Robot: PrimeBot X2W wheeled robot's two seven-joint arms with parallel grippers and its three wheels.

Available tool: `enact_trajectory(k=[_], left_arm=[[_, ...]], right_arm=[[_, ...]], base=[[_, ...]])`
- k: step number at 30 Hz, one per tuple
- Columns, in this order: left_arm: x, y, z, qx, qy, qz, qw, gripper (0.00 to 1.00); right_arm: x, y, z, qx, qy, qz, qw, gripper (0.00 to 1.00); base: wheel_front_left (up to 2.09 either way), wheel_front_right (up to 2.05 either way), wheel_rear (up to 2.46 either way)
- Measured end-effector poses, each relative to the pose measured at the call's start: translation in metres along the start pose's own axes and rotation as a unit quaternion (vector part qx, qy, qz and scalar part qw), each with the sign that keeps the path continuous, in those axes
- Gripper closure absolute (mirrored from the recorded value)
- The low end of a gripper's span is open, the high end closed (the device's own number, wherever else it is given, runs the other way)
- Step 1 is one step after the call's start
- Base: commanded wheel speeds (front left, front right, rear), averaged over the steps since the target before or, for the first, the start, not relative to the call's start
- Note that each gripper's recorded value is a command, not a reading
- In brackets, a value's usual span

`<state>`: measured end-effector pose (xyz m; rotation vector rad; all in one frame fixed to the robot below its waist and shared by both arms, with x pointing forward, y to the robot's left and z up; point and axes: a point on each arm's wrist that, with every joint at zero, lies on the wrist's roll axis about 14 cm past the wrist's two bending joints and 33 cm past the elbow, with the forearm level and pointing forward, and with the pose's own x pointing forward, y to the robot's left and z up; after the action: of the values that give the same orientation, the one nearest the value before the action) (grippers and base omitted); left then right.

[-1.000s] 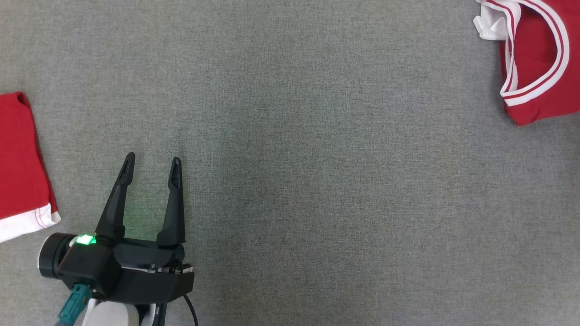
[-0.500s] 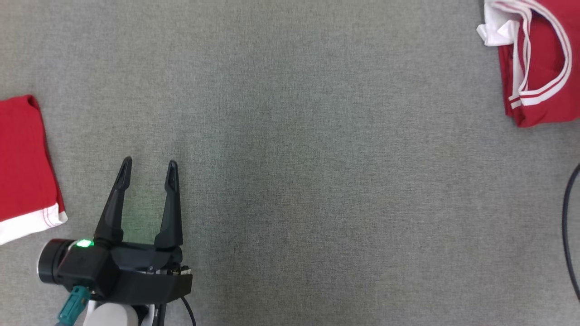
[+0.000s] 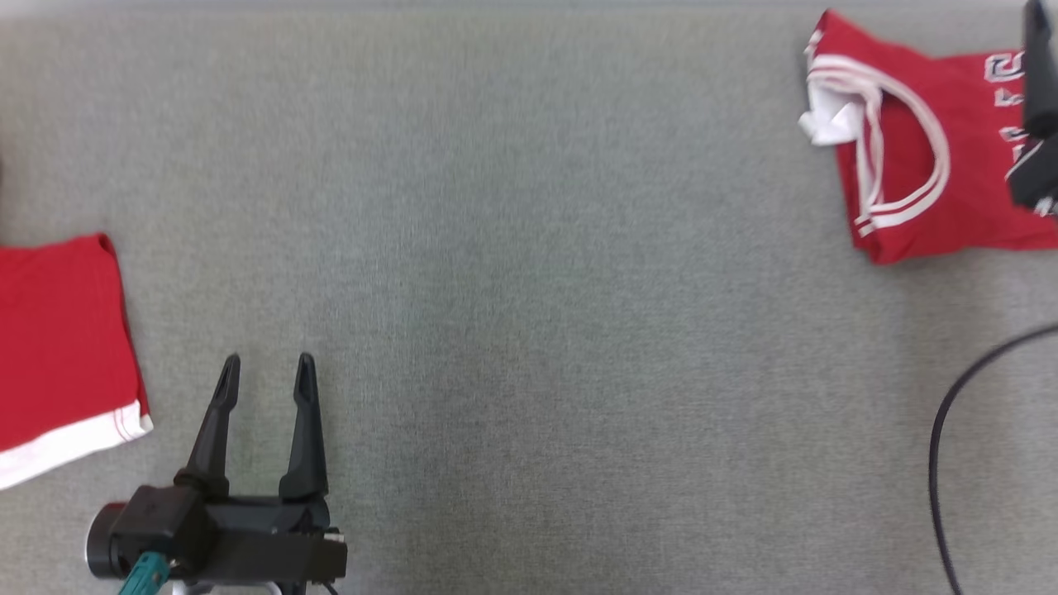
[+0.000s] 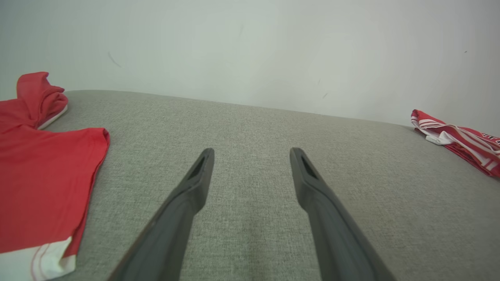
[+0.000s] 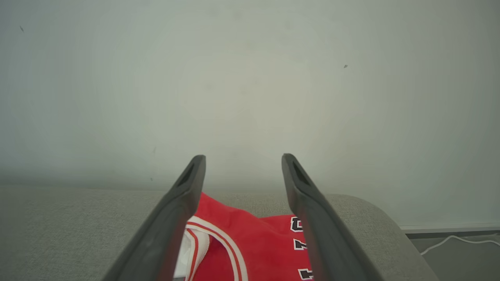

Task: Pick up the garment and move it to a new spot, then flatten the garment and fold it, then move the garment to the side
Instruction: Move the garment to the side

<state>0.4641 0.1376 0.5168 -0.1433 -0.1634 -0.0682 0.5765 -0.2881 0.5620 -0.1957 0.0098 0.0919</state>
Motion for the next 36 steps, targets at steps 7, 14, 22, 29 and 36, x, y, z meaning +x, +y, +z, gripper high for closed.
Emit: enact_trajectory(k=[7, 14, 22, 29, 36], left_arm=[[-0.017, -0.002, 0.015, -0.005, -0.007, 0.002, 1.0, 0.0], [-0.032, -0.005, 0.033, -0.011, -0.02, 0.005, 1.0, 0.0], [-0.05, -0.008, 0.042, -0.011, -0.023, 0.005, 1.0, 0.0], [-0.059, -0.013, 0.046, -0.004, -0.024, -0.001, 1.0, 0.0], [-0.068, -0.005, 0.047, 0.006, -0.022, 0.013, 1.0, 0.0]], right_arm=[[-0.051, 0.019, 0.0, 0.039, -0.027, 0.007, 0.999, 0.0], [-0.1, 0.054, 0.0, 0.093, -0.058, 0.018, 0.994, 0.0], [-0.151, 0.093, -0.002, 0.099, -0.078, 0.029, 0.992, 0.0], [-0.181, 0.115, -0.001, 0.087, -0.083, 0.024, 0.992, 0.0], [-0.203, 0.131, 0.001, 0.092, -0.085, 0.008, 0.992, 0.0]], base=[[0.0, 0.0, 0.0], [0.0, 0.0, 0.0], [0.0, 0.0, 0.0], [0.0, 0.0, 0.0], [0.0, 0.0, 0.0]])
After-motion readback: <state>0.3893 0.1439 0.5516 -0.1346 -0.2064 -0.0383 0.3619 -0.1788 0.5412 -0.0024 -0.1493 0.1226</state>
